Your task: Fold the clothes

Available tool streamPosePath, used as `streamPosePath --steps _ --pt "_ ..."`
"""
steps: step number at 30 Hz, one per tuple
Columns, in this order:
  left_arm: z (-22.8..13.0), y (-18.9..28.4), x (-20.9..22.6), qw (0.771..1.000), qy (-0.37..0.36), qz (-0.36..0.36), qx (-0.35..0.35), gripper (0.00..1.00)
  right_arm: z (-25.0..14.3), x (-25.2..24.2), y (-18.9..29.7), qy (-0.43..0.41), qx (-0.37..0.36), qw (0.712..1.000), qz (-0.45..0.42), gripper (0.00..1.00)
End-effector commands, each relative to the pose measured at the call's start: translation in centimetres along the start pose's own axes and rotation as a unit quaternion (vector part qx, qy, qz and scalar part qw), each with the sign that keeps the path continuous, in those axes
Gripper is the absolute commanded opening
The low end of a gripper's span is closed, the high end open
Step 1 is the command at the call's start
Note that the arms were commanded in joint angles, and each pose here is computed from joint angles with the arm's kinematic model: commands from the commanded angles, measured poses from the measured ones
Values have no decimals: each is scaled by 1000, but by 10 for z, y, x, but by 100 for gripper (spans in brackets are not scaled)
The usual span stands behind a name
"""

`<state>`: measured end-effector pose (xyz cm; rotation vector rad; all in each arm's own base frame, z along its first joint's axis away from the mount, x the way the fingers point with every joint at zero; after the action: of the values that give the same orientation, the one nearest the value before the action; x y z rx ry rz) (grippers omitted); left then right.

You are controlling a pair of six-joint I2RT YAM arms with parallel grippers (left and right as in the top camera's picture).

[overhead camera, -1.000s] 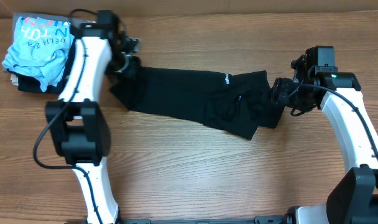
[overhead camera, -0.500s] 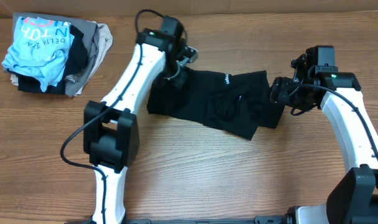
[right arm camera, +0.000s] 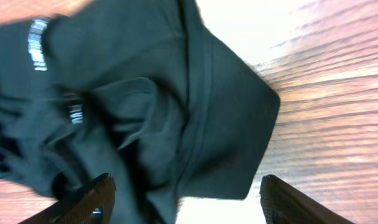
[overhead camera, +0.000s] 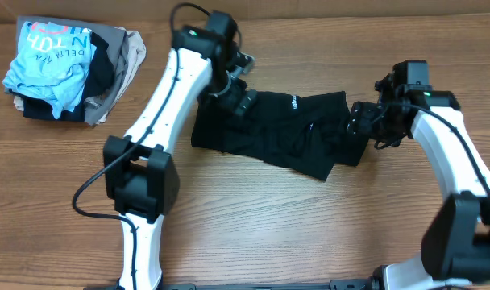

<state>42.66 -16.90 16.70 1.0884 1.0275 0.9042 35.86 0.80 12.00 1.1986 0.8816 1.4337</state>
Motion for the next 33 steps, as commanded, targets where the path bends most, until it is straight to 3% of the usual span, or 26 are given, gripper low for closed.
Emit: streamPosePath --steps 1,4,6,15,21,23,24,28,33 --pt "5 14 19 1000 26 1 -11 94 -5 -7 -25 -11 33 999 0 79" --pt "1 11 26 1000 31 2 -2 75 -6 -13 -40 -25 46 999 -2 80" --pt "-1 8 26 1000 30 3 3 70 -6 -18 -43 -37 46 998 -3 81" --pt "1 6 34 999 30 29 0 74 -8 -42 -53 -78 57 995 20 84" --pt "1 7 37 999 32 38 -1 76 -14 -29 -70 -79 80 989 93 77" --pt "1 7 39 999 32 42 -1 77 -16 -26 -74 -82 86 987 111 71" --pt "1 7 39 999 32 42 -1 78 -16 -23 -74 -84 88 985 122 62" --pt "1 7 40 999 33 43 -2 77 -15 -20 -74 -87 86 983 138 6" --pt "1 9 51 996 61 64 -5 74 -12 -38 -59 -105 63 979 165 4"
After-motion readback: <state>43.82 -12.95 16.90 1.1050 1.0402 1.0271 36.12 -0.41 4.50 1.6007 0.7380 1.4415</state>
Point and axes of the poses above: each gripper's point midway between its finger pads, its own y axis back along the fingers, its own x axis along the line the jaws close on, z = x × y, the point moved 4 cm from there along y, back along the fingers, and after that the axes turned 12 degrees about y, right-handed, at the moved point
